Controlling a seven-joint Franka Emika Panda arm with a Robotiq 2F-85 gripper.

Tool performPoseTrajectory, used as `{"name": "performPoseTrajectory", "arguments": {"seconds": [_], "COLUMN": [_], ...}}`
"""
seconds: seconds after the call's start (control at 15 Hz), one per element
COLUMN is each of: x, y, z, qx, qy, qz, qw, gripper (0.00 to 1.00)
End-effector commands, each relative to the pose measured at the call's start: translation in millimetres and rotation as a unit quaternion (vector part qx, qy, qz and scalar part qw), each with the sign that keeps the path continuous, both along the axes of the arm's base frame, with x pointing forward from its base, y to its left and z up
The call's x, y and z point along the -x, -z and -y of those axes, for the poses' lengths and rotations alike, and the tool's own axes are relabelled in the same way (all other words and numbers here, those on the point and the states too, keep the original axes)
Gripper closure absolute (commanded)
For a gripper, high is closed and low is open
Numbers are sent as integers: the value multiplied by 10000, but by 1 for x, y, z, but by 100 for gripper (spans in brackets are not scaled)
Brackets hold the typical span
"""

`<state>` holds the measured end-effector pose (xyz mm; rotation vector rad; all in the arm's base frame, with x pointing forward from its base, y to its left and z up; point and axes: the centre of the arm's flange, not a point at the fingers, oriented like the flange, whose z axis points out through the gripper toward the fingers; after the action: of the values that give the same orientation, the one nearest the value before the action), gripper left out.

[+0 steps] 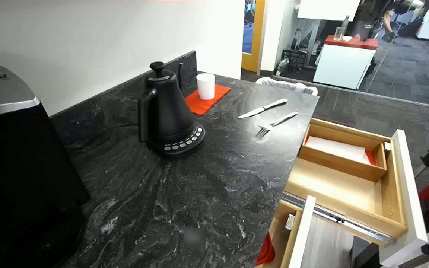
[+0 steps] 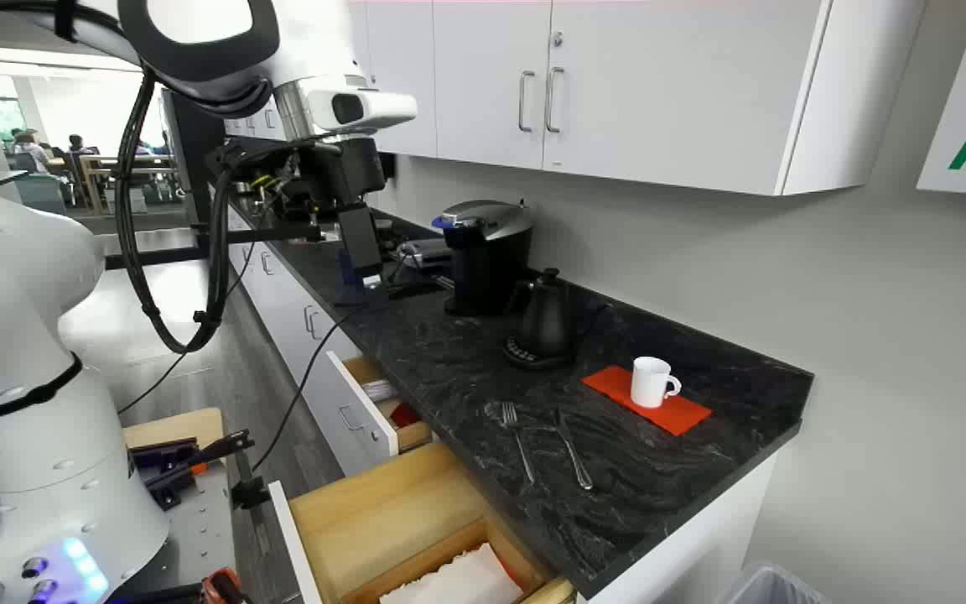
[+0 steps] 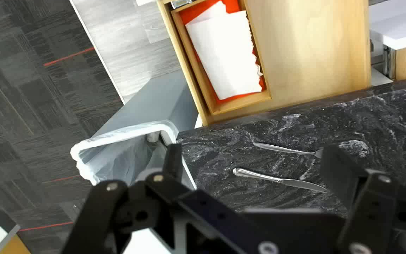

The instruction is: Pick the fork and knife on the counter and put them in the drawer

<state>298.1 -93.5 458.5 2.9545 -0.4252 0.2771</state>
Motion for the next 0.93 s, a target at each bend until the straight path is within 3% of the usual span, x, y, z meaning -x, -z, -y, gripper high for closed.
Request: {"name": "performPoseTrajectory", "arguments": {"seconds": [0.0,0.6,0.87], "x": [0,0,-46], "y": [0,0,-1], "z": [0,0,65], "qx": [0,0,-168], "qy": [0,0,-1107], "qz": [0,0,158], "qw": [10000,10000,9936], "gripper": [0,0,0]}}
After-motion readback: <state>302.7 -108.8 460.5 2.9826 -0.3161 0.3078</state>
